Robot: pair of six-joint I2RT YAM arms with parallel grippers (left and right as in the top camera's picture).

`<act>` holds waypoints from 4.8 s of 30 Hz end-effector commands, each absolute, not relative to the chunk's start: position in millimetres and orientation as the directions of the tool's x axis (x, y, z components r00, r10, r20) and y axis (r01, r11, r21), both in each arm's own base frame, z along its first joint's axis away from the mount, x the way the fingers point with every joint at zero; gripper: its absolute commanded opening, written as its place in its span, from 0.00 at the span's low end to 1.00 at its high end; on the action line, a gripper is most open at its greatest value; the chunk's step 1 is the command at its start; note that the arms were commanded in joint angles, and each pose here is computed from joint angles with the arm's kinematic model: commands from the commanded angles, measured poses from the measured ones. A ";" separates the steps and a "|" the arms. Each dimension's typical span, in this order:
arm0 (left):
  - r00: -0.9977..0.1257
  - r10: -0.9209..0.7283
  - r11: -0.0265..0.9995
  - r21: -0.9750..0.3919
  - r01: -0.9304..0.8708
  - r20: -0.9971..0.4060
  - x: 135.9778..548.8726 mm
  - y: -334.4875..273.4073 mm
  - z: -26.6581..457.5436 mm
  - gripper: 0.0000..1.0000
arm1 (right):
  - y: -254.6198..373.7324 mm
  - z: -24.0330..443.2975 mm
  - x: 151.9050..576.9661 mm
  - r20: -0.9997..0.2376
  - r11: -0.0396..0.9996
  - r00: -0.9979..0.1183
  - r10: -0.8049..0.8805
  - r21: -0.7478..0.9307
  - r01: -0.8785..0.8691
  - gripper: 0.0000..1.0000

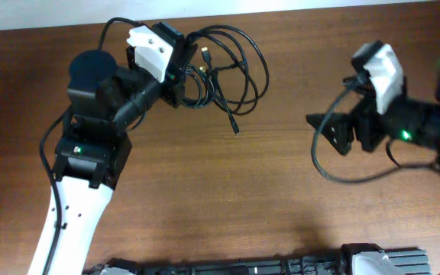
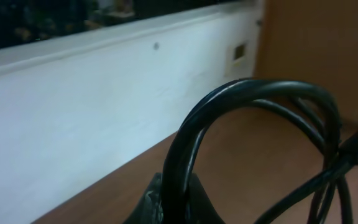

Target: Untangle cables

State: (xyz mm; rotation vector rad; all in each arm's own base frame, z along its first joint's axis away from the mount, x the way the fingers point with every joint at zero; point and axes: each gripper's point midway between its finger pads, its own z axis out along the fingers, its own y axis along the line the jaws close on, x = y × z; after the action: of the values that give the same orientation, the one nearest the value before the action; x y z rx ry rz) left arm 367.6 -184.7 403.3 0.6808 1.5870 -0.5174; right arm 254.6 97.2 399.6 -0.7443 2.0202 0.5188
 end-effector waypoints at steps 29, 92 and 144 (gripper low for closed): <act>0.016 -0.149 0.750 -0.102 0.654 -0.989 303.5 -270.7 474.0 0.00 | 80.4 430.5 226.5 -0.895 0.848 -0.408 -0.181 0.068 -0.525 0.99; 0.045 0.045 0.980 0.053 0.193 -0.998 307.0 -208.1 461.9 0.00 | 90.2 367.8 220.7 -0.756 0.712 -0.506 -0.416 0.076 -0.698 0.99; -0.306 -0.803 0.346 -0.818 0.459 -0.511 383.3 -259.6 476.4 0.00 | 140.9 408.4 300.7 -0.311 0.372 -0.917 0.249 0.905 -0.206 0.99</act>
State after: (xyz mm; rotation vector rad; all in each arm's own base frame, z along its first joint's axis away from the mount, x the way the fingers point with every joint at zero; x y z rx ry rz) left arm 376.7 -267.3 469.2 -0.3102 1.4250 -1.3349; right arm 300.2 142.2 406.7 -0.0140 2.2298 1.5601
